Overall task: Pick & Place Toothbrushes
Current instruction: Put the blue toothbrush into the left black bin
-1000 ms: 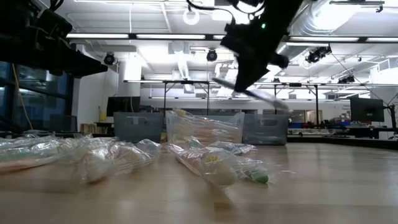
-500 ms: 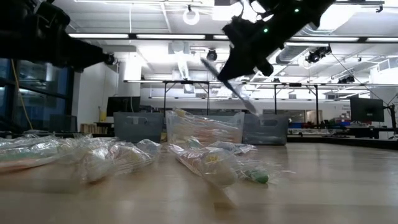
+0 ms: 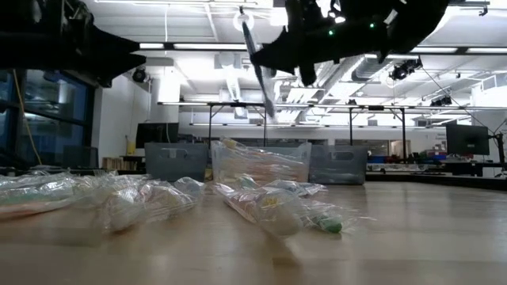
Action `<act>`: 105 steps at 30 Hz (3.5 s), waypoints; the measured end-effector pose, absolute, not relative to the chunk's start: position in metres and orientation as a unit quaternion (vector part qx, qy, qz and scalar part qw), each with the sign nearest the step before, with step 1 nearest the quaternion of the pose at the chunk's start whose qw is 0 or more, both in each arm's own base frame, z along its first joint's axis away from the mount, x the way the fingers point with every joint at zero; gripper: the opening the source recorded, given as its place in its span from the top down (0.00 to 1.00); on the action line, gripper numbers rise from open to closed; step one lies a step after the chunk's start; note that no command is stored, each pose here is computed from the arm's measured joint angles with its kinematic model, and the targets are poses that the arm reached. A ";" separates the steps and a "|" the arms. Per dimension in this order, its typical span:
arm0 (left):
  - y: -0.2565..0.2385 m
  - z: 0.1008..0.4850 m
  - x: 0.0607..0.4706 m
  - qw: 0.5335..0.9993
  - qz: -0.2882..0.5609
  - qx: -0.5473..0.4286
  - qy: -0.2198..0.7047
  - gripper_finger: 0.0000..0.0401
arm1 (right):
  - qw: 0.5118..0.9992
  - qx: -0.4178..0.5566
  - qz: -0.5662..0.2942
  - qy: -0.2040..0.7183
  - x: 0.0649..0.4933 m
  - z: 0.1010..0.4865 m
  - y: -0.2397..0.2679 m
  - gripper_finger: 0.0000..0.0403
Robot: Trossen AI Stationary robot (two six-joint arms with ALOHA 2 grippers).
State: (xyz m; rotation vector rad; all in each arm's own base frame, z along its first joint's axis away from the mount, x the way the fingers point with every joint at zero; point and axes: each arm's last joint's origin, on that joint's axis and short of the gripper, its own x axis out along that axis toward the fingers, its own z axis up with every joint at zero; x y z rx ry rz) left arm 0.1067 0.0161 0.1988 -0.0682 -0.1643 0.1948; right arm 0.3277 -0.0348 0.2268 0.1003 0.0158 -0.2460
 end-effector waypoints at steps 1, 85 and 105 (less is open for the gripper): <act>0.016 0.199 0.109 0.991 0.097 -0.039 -0.084 0.49 | 0.992 0.048 -0.116 -0.001 0.329 0.226 -0.036 0.97; 0.034 0.225 0.242 0.993 0.096 -0.021 0.058 0.97 | 0.997 0.059 -0.019 -0.053 0.385 0.239 -0.044 0.65; 0.138 0.241 0.198 0.861 0.397 -0.148 0.282 0.97 | 0.979 0.097 -0.146 0.104 0.331 0.284 -0.026 0.40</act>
